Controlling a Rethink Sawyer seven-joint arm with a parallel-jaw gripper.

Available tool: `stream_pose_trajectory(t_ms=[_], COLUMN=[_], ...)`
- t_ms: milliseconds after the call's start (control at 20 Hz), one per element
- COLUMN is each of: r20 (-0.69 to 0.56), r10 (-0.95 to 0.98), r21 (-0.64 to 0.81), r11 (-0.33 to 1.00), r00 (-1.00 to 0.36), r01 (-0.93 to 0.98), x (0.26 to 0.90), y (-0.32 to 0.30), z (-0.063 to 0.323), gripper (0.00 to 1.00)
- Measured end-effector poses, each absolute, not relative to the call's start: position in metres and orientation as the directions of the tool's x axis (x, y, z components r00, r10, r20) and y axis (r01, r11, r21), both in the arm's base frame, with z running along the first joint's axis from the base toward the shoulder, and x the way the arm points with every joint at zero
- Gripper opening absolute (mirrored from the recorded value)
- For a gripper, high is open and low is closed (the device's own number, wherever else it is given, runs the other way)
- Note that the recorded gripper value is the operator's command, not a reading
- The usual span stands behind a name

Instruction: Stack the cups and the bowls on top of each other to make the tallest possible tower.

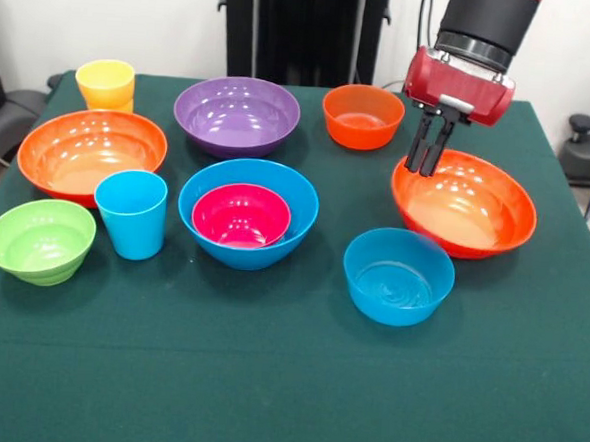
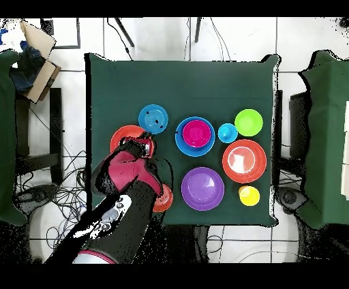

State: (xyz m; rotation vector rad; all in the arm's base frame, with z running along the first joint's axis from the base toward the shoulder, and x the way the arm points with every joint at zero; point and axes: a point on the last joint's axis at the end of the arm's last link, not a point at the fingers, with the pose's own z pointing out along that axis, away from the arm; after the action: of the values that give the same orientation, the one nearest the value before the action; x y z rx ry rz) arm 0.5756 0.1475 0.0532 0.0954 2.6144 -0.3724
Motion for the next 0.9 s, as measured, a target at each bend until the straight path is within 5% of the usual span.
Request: stream_pose_trajectory(t_ms=[300,350,900], r20=[-0.495,-0.498,-0.495], r10=[0.007,0.008,0.016], r21=[-0.222,-0.219,-0.207], r11=[0.966,0.966,0.969], r00=[-0.869,-0.867,-0.869], r01=[0.135,0.134,0.136], x=[0.5808,0.5815,0.5824], y=[0.1493,0.1507,0.1522], z=[0.0623,0.0638,0.0612], gripper=[0.00,1.00,1.00])
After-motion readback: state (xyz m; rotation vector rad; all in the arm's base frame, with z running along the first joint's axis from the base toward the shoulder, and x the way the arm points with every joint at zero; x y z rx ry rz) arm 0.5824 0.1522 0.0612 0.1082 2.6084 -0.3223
